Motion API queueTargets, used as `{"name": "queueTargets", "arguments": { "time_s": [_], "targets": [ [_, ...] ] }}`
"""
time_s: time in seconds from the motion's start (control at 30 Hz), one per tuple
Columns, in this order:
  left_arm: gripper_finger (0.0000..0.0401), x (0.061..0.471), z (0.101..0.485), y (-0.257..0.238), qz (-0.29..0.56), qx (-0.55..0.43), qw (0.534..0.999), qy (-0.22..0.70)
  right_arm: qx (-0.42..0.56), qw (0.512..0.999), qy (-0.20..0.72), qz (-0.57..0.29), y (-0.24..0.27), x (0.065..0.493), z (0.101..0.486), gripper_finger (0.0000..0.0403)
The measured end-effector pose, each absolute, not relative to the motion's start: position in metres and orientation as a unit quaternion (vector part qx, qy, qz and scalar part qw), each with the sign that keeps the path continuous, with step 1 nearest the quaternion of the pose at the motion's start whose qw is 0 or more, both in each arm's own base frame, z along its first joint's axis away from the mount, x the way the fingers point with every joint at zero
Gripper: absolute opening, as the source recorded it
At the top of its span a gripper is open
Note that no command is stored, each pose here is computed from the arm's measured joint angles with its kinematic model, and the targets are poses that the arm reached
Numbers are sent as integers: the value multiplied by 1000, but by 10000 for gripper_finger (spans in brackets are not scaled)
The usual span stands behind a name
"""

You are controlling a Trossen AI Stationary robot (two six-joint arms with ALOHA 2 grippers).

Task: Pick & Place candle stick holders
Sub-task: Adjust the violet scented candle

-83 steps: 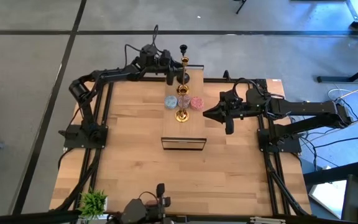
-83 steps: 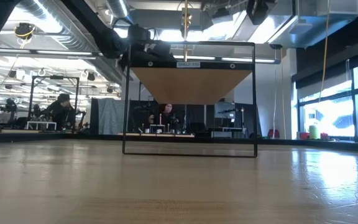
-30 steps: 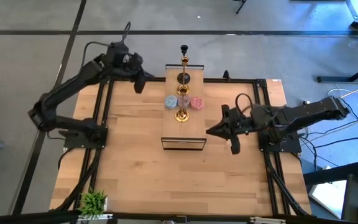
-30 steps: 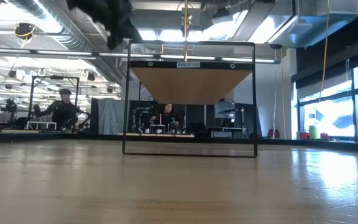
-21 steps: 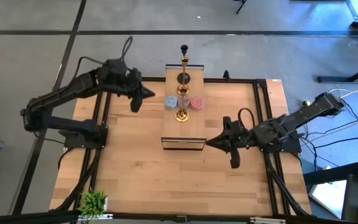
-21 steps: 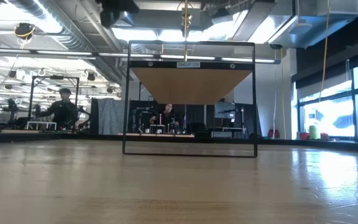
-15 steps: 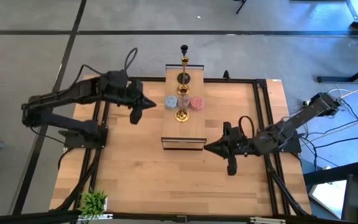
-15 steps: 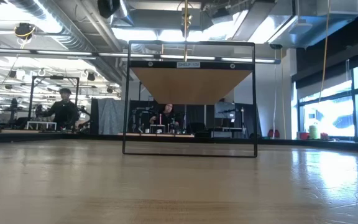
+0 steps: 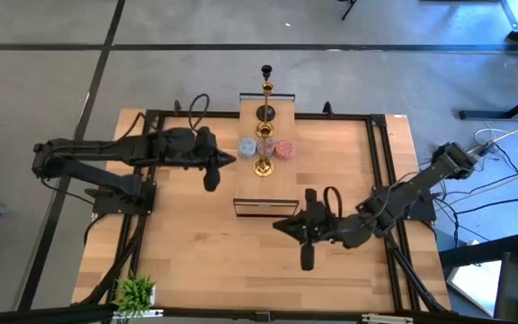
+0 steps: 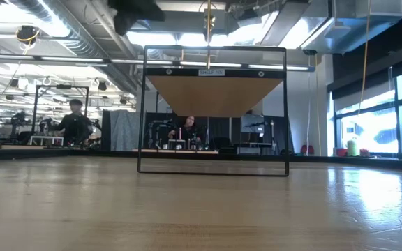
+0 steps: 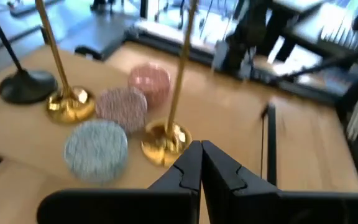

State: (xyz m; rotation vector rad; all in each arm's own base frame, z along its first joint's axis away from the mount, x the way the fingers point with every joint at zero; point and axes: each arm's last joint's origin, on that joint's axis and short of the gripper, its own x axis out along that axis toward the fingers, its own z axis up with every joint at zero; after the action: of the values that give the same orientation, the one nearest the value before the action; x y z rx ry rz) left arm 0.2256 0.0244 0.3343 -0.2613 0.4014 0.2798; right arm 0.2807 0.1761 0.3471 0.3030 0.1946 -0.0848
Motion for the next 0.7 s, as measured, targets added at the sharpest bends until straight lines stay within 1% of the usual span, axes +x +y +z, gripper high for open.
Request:
{"name": "queueTargets", "arguments": {
  "time_s": [0.17,0.3,0.37,0.5,0.6,0.7],
  "targets": [
    [1,228,337,47,117,-163,970,138,152,983,94,-30,190,283,349,0],
    [1,225,340,69,115,-173,971,116,133,982,119,-57,187,278,344,0],
    [1,225,343,81,101,-177,974,97,131,978,140,-75,176,273,345,0],
    [1,229,336,99,78,-198,972,101,118,971,182,-103,142,255,357,0],
    [1,234,328,110,85,-209,968,112,91,968,203,-112,116,246,366,0],
    [1,239,321,117,91,-200,968,120,61,966,229,-107,92,244,369,0]
  ]
}}
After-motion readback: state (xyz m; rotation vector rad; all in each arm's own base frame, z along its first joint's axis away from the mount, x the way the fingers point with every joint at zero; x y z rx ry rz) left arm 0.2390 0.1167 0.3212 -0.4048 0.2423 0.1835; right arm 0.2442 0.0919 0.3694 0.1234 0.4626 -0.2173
